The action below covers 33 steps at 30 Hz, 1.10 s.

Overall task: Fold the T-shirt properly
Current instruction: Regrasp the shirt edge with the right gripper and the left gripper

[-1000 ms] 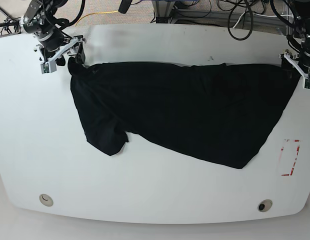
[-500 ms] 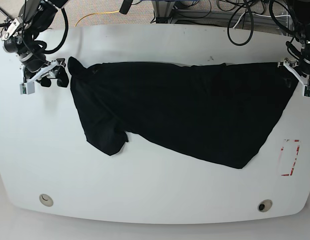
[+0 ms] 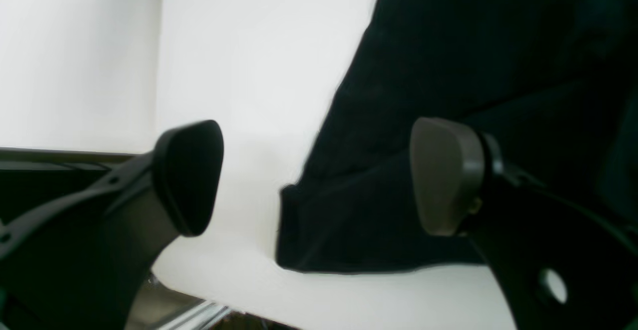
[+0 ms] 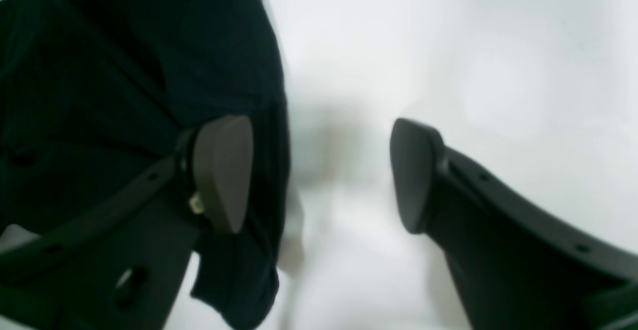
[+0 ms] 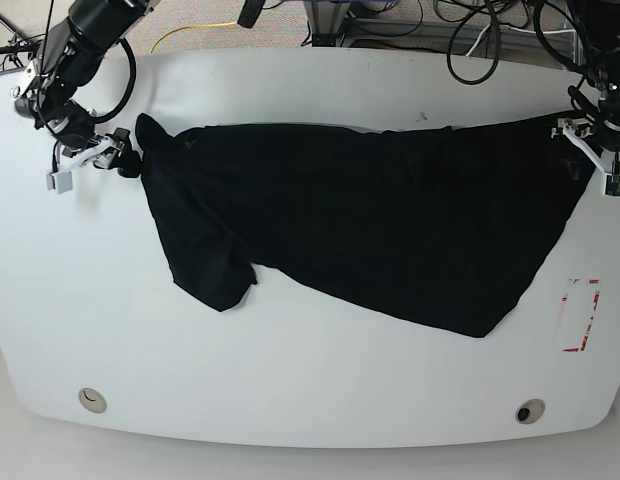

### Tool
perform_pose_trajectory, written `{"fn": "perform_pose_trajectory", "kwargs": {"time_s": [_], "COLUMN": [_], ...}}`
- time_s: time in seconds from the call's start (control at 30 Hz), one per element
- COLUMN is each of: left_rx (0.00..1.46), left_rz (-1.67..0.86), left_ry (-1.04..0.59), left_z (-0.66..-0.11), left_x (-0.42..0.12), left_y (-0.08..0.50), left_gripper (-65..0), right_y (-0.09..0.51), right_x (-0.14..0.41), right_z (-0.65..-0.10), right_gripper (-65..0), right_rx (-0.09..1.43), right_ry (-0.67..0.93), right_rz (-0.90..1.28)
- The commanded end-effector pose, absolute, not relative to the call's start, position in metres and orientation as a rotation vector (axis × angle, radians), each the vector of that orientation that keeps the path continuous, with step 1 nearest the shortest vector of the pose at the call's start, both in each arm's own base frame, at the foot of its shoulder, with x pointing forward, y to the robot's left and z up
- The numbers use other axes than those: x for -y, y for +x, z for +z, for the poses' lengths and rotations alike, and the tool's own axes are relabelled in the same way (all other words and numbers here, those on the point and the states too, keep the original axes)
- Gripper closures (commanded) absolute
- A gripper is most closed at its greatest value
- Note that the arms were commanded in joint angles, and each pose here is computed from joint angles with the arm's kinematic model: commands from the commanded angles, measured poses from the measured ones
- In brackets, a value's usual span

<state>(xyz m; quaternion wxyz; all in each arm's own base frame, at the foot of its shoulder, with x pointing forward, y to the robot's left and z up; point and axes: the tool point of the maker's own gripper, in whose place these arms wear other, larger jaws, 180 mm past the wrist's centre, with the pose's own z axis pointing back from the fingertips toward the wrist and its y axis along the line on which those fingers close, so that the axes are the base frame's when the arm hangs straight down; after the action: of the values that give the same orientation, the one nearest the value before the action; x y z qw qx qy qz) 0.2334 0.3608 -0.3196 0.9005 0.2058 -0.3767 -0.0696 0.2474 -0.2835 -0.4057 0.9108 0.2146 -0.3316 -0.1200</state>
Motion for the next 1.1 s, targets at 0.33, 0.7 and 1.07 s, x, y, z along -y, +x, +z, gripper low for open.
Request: {"fn": "perform_pose_trajectory", "kwargs": {"time_s": [0.33, 0.7, 1.07], "left_rx": [0.825, 0.883, 0.927], "left_rz": [-0.156, -0.149, -0.176], "left_ry": [0.453, 0.453, 0.376], "left_z": [-0.305, -0.291, -0.296], "left_x": [-0.365, -0.362, -0.336], "left_y": [0.241, 0.262, 0.301], "left_gripper": [-55.4, -55.6, -56.1], "right_y": [0.258, 0.261, 0.266], "right_x": [0.230, 0.235, 0.254], "right_z": [-0.414, -0.411, -0.392], "right_gripper": [-41.5, 0.0, -2.1], "right_rx": [0.675, 0.685, 0.724], "right_ry": [0.553, 0.539, 0.470], "right_rz": [-0.211, -0.204, -0.155]}}
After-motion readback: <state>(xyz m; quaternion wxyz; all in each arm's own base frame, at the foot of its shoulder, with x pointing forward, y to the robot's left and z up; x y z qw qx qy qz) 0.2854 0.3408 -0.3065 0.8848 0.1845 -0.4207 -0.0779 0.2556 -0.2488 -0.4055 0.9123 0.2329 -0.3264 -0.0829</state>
